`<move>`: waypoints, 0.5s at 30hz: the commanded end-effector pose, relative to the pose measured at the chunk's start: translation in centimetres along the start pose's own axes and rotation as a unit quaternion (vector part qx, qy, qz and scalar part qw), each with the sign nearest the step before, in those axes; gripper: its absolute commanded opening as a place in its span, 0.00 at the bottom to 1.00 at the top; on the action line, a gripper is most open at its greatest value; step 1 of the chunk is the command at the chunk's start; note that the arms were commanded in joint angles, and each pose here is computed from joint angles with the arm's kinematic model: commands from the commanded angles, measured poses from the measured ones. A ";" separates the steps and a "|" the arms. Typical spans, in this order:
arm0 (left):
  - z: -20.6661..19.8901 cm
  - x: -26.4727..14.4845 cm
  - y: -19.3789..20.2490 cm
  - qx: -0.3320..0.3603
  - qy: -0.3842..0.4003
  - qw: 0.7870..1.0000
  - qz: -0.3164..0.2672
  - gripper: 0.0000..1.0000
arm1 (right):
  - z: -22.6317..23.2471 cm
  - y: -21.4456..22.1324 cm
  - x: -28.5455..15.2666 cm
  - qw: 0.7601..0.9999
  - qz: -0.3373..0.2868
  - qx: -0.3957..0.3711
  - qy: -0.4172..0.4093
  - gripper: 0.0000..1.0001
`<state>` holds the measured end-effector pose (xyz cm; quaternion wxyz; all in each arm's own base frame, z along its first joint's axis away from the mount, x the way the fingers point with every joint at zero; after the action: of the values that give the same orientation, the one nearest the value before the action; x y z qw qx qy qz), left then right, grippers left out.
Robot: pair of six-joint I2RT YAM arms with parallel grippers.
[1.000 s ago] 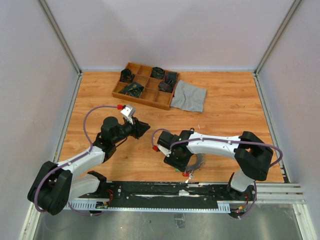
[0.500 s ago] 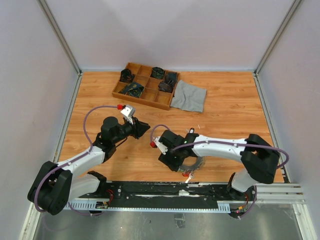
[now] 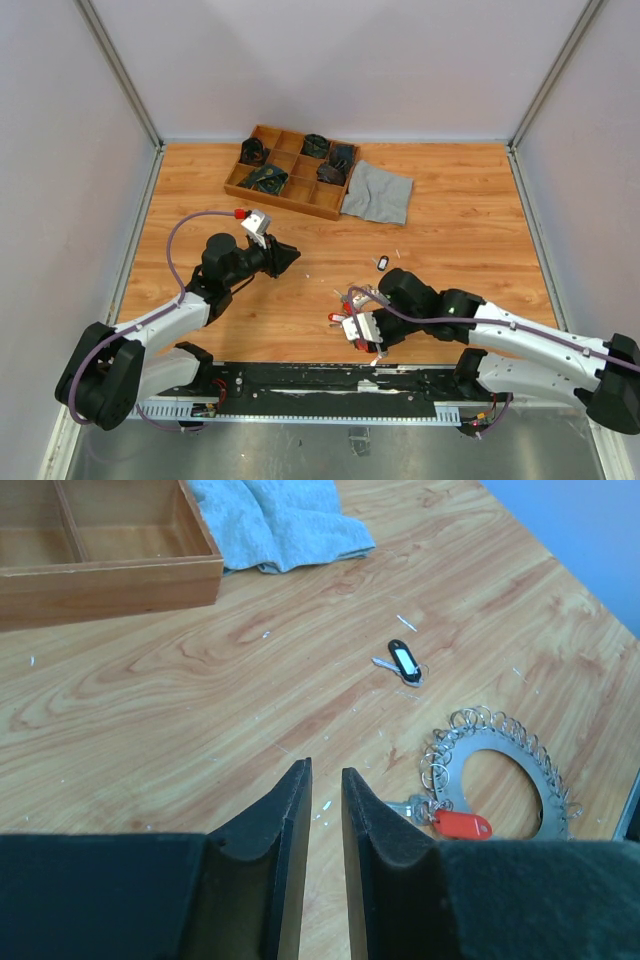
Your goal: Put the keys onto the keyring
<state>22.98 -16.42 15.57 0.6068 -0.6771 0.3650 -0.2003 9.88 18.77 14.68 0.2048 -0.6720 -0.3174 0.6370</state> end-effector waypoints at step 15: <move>-0.2 0.2 -1.3 0.010 0.007 1.000 -0.019 0.24 | -2.2 1.0 3.1 0.990 0.035 -0.115 -0.078 0.28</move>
<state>22.99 -16.42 15.57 0.6069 -0.6772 0.3647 -0.2004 10.15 19.37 11.29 0.0739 -0.6248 -0.3738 0.6814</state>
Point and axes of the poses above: each gripper's point midway between its finger pads, its own x axis out along the fingers, its own z axis along the line the jaws close on, y = z × x, the point moved 7 cm from there along -x, back along the fingers, and after that the axes turned 10 degrees about x, right-handed, at the moved point
